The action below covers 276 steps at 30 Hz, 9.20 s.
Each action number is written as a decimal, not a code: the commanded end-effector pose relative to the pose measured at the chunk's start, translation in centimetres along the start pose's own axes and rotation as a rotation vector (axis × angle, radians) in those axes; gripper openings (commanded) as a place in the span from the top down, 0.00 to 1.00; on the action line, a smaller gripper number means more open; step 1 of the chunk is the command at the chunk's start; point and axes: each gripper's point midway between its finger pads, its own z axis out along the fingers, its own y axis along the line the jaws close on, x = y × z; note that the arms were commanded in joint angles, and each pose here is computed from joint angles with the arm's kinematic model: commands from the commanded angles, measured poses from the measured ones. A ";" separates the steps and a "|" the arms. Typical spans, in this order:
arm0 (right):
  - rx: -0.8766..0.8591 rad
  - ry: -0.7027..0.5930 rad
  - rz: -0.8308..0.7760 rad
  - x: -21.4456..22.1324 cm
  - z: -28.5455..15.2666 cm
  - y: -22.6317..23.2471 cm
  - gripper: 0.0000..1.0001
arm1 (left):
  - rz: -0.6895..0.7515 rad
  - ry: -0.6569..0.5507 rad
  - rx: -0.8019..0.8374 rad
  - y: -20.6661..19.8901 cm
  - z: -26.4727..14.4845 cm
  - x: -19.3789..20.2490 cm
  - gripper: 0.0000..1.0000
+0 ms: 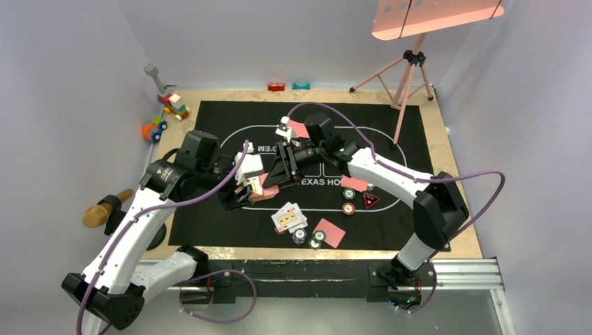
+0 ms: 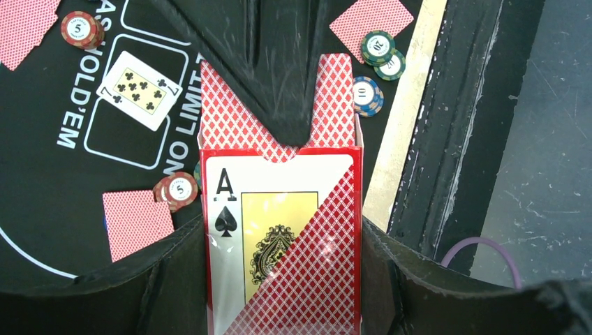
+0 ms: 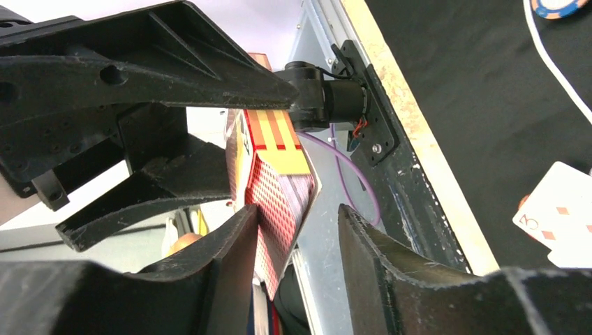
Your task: Distribute texas hold em gaming equipment
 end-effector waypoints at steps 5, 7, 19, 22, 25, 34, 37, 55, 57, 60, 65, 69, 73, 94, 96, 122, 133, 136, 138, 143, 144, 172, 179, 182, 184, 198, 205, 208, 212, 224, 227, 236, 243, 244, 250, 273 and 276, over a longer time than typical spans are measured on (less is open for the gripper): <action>0.012 -0.048 -0.043 0.0 -2.5 0.3 0.64 | 0.057 -0.089 -0.012 0.1 -0.9 -2.5 1.00; 0.015 -0.050 -0.050 0.0 -2.7 0.5 0.66 | 0.057 -0.089 -0.012 0.0 -0.9 -2.4 1.00; 0.062 -0.071 -0.065 -0.1 -4.4 0.4 0.69 | 0.064 -0.088 -0.015 -0.2 -1.1 -2.2 1.00; 0.066 -0.085 -0.066 -0.2 -5.0 0.4 0.70 | 0.065 -0.088 -0.014 -0.2 -1.1 -2.1 1.00; 0.065 -0.097 -0.071 -0.4 -5.4 0.7 0.71 | 0.064 -0.089 -0.012 -0.2 -1.0 -2.1 1.00; 0.072 -0.123 -0.098 -1.1 -6.8 1.7 0.75 | 0.061 -0.089 -0.007 -0.4 -1.0 -1.9 1.00; 0.074 -0.139 -0.105 -1.3 -7.6 2.1 0.82 | 0.061 -0.087 -0.005 -0.5 -0.9 -1.8 1.00; 0.085 -0.309 -0.188 -4.6 -13.5 4.8 1.00 | 0.061 -0.083 -0.002 -0.6 -1.0 -1.6 1.00; 0.151 -0.358 -0.207 -5.8 -14.5 3.9 1.00 | 0.061 -0.082 -0.002 -0.6 -1.0 -1.6 1.00; 0.313 -0.403 -0.235 -7.8 -15.3 1.3 1.00 | 0.064 -0.084 -0.002 -0.7 -1.0 -1.6 1.00; 0.801 -0.506 -0.307 -12.0 -18.4 -5.5 1.00 | 0.064 -0.085 0.002 -0.8 -1.1 -1.6 1.00; 1.156 -0.543 -0.369 -13.7 -20.2 -9.0 1.00 | 0.069 -0.081 0.000 -1.0 -1.3 -1.4 1.00; 1.461 -0.588 -0.451 -15.3 -21.2 -10.6 1.00 | 0.065 -0.086 0.001 -1.1 -1.2 -1.4 1.00; 1.824 -0.249 -0.847 -14.5 -8.9 -20.3 1.00 | 0.062 -0.096 0.009 -1.7 -1.7 -1.5 1.00; 1.817 -0.233 -0.851 -14.2 -8.3 -20.8 1.00 | 0.064 -0.098 0.009 -1.7 -1.8 -1.5 1.00; 1.619 -0.078 -0.823 -9.6 -2.7 -24.9 0.73 | 0.056 -0.087 0.003 -1.2 -1.5 -1.5 1.00; 1.443 -0.104 -0.766 -8.9 -0.6 -23.3 0.53 | 0.054 -0.081 0.002 -1.2 -1.5 -1.4 1.00; 1.390 -0.141 -0.752 -9.5 -0.3 -21.5 0.52 | 0.056 -0.081 0.000 -1.2 -1.5 -1.4 1.00; 1.355 -0.172 -0.731 -10.0 -0.5 -20.0 0.49 | 0.055 -0.082 0.000 -1.2 -1.6 -1.4 1.00; 1.198 -0.293 -0.581 -12.0 -3.0 -15.3 0.45 | 0.058 -0.081 -0.002 -1.3 -1.7 -1.4 1.00; 1.165 -0.317 -0.530 -12.3 -4.1 -14.4 0.44 | 0.060 -0.081 -0.002 -1.3 -1.7 -1.4 1.00; -0.051 -0.158 -0.198 -1.9 -3.4 4.9 0.06 | 0.073 -0.084 -0.030 0.2 -1.4 -2.4 1.00; -0.076 -0.107 -0.134 -1.5 -1.3 3.9 0.05 | 0.084 -0.087 -0.036 0.8 -1.4 -3.0 1.00; -0.093 -0.088 -0.115 -1.5 -0.7 3.4 0.14 | 0.087 -0.094 -0.039 0.8 -1.6 -3.3 1.00; -0.098 -0.081 -0.110 -1.5 -0.6 3.3 0.20 | 0.085 -0.095 -0.038 0.7 -1.6 -3.3 1.00; -0.086 -0.064 -0.064 -0.3 -1.6 2.2 0.54 | 0.085 -0.095 -0.035 0.6 -1.5 -3.1 1.00; -0.075 -0.082 -0.064 -0.1 -2.7 1.8 0.55 | 0.084 -0.102 -0.032 0.5 -1.6 -3.3 1.00; -0.068 -0.087 -0.065 -0.3 -3.0 1.7 0.56 | 0.085 -0.105 -0.031 0.4 -1.7 -3.3 1.00; -0.057 -0.095 -0.064 -0.4 -3.6 1.7 0.59 | 0.085 -0.106 -0.032 0.3 -1.7 -3.2 1.00; -0.010 -0.154 -0.098 -1.3 -7.0 2.6 0.91 | 0.087 -0.103 -0.033 0.2 -1.7 -2.9 1.00; 0.023 -0.182 -0.112 -1.8 -8.1 2.5 0.93 | 0.086 -0.101 -0.031 0.1 -1.7 -2.9 1.00; 0.306 -0.336 -0.228 -5.1 -12.3 1.3 0.96 | 0.087 -0.101 -0.031 0.0 -1.7 -2.8 1.00; 0.789 -0.443 -0.263 -9.5 -16.1 -5.8 1.00 | 0.086 -0.103 -0.033 -0.1 -1.9 -2.8 1.00; 0.871 -0.451 -0.266 -10.1 -16.6 -7.1 1.00 | 0.086 -0.104 -0.033 -0.1 -1.9 -2.8 1.00; 1.491 -0.460 -0.356 -12.2 -19.7 -12.0 1.00 | 0.085 -0.105 -0.034 -0.2 -2.0 -2.9 1.00; 2.052 -0.178 -0.594 -11.5 -13.5 -22.8 0.99 | 0.081 -0.110 -0.031 -0.3 -1.9 -2.8 1.00; 2.011 -0.162 -0.610 -11.3 -12.1 -23.6 0.97 | 0.080 -0.109 -0.032 -0.2 -1.8 -2.8 1.00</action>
